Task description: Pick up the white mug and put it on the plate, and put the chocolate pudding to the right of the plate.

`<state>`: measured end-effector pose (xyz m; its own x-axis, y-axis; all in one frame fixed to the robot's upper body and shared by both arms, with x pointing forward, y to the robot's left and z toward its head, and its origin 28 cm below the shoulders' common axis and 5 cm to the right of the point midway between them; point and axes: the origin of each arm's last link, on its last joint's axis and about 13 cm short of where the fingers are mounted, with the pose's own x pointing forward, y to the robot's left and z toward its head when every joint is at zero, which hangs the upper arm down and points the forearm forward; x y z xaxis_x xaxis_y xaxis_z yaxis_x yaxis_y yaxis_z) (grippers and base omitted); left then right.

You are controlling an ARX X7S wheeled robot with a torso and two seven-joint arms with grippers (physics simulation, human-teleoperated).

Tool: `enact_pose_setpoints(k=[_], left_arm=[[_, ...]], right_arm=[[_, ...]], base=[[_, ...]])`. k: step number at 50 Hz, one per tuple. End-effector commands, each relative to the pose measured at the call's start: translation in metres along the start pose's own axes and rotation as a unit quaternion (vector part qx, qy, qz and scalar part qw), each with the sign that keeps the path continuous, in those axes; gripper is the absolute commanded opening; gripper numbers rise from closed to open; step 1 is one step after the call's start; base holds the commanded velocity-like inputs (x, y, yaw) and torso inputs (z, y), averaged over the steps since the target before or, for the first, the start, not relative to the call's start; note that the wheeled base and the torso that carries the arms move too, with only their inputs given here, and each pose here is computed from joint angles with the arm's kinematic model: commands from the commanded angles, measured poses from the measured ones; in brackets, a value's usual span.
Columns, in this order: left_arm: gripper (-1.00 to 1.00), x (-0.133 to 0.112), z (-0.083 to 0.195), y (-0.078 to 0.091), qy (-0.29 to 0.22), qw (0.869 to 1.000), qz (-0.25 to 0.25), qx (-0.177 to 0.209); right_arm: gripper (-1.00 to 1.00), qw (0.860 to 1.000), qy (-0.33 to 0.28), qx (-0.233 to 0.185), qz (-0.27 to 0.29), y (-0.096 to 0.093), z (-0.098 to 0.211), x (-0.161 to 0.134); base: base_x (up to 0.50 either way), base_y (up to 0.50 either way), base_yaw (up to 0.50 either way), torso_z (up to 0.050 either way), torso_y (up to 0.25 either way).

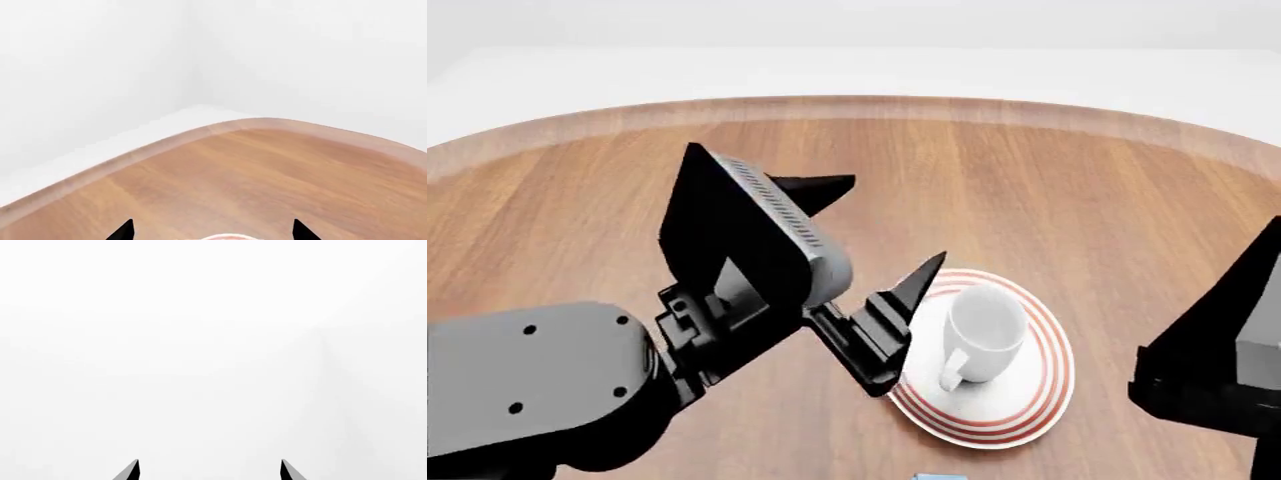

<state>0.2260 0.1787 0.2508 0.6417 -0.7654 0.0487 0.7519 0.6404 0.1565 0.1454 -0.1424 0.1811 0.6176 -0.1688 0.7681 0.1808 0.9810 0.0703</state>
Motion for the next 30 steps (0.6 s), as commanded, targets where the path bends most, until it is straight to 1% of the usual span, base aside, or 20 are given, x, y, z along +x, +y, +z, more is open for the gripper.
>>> enact_pose_setpoints(k=[1,3,6,11,16,17,19,21,23,30], left_arm=[[1.0,-0.028,0.009,0.014,-0.07,0.995,0.066,0.03],[1.0,-0.03,0.011,0.022,-0.071,0.993,0.089,0.031],[1.0,-0.036,0.012,0.028,-0.08,0.99,0.107,0.034],[1.0,-0.042,0.012,0.035,-0.086,0.988,0.125,0.034],[1.0,-0.044,0.014,0.039,-0.092,0.985,0.14,0.044],[1.0,-0.044,0.014,0.041,-0.095,0.982,0.154,0.051],[1.0,-0.044,0.014,0.045,-0.095,0.981,0.164,0.043],[1.0,-0.044,0.013,0.045,-0.094,0.981,0.165,0.044],[1.0,-0.044,0.013,0.044,-0.094,0.981,0.164,0.047],[1.0,-0.045,0.016,0.044,-0.098,0.98,0.166,0.051]], right_arm=[[1.0,0.999,0.047,0.001,0.011,0.009,-0.002,-0.007],[1.0,0.998,0.055,0.007,0.021,0.012,-0.002,-0.01],[1.0,0.997,0.062,0.008,0.033,0.016,-0.001,-0.013],[1.0,0.996,0.072,0.011,0.044,0.019,0.001,-0.017],[1.0,0.995,0.08,0.008,0.051,0.02,0.003,-0.018],[1.0,0.995,0.084,0.01,0.055,0.021,0.004,-0.018],[1.0,0.994,0.088,0.012,0.061,0.021,0.006,-0.019],[1.0,0.993,0.096,0.013,0.071,0.023,0.007,-0.021],[1.0,0.989,0.113,0.027,0.095,0.026,0.012,-0.025],[1.0,0.976,0.158,0.035,0.145,0.03,0.019,-0.034]], base=[[0.0,0.0,0.0,0.0,0.0],[0.0,0.0,0.0,0.0,0.0],[0.0,0.0,0.0,0.0,0.0],[0.0,0.0,0.0,0.0,0.0],[0.0,0.0,0.0,0.0,0.0],[0.0,0.0,0.0,0.0,0.0],[0.0,0.0,0.0,0.0,0.0],[0.0,0.0,0.0,0.0,0.0],[0.0,0.0,0.0,0.0,0.0],[0.0,0.0,0.0,0.0,0.0]])
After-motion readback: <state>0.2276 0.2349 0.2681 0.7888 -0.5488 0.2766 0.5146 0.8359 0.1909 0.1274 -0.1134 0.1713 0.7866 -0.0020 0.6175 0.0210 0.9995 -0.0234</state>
